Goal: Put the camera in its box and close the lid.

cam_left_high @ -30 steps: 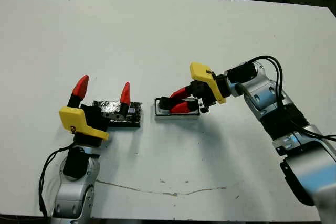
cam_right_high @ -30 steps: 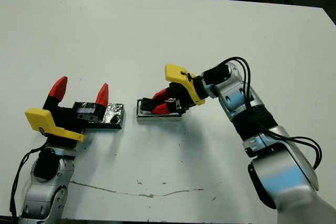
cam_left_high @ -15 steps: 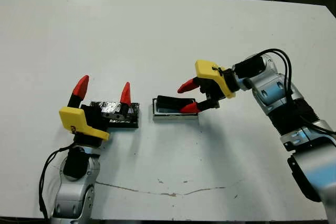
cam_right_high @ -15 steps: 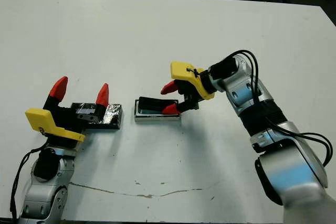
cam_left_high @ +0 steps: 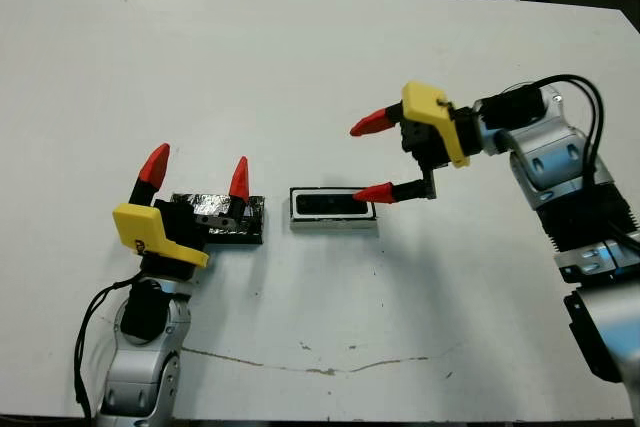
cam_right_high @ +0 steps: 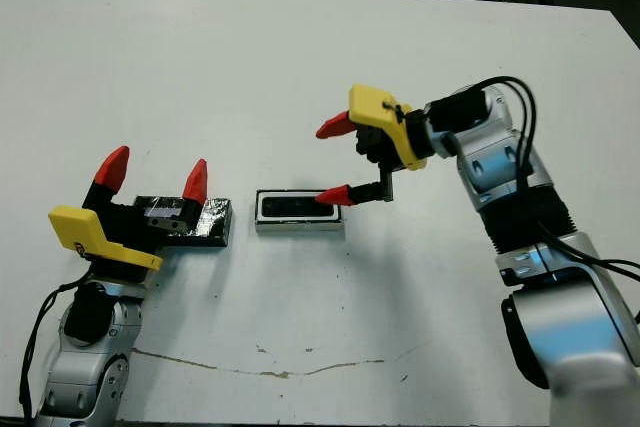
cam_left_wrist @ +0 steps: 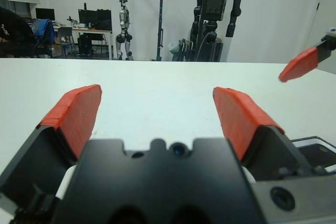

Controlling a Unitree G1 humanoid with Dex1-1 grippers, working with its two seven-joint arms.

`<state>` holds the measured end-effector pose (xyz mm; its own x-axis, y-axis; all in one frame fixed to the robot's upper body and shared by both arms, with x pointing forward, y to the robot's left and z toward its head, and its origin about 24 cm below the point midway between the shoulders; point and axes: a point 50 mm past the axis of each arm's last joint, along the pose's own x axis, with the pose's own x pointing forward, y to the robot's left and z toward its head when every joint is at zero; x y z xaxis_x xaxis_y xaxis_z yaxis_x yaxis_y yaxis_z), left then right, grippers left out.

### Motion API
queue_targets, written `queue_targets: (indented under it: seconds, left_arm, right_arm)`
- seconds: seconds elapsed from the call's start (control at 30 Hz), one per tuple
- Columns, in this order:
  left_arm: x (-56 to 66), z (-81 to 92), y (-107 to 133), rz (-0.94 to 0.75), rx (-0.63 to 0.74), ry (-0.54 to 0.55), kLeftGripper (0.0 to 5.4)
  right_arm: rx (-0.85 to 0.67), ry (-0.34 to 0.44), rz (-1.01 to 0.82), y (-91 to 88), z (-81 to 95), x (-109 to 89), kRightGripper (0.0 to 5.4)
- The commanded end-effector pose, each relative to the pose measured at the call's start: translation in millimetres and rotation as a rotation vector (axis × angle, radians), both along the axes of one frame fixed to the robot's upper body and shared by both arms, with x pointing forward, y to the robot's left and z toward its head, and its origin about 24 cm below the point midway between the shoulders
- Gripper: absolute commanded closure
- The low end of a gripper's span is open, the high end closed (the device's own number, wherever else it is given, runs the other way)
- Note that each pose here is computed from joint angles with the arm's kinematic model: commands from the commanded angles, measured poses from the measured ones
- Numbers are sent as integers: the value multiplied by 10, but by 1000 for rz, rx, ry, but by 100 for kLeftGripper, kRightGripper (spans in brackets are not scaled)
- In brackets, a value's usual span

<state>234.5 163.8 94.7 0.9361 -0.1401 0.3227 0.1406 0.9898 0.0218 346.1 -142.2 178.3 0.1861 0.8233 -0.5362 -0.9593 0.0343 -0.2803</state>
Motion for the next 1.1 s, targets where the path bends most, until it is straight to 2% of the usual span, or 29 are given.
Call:
queue_targets:
  seconds: [0.03,0.13,0.3,0.53,0.7,0.83,0.93,1.1]
  left_arm:
    - [-19,-42,7,6,-4,21,0]
    - [-13,-42,8,5,-3,19,0]
    - [-7,-31,3,-2,-2,19,0]
    - [0,-18,2,-1,5,20,0]
    - [6,-13,12,-2,5,17,0]
    - [13,14,44,5,28,14,0]
    - [40,64,108,0,78,-10,0]
    - [134,244,311,-100,187,-27,0]
  right_arm:
    - [20,-14,-33,-146,153,-6,1]
    - [36,10,-61,-216,225,-20,1]
    - [52,-30,-93,-299,298,-57,1]
    - [307,-124,-362,-437,254,-125,1]
    - [522,-159,-545,-496,-32,-359,62]
    - [623,-131,-659,-517,-293,-623,116]
    - [698,-75,-740,-543,-523,-868,167]
    - [870,-33,-782,-607,-864,-1142,243]
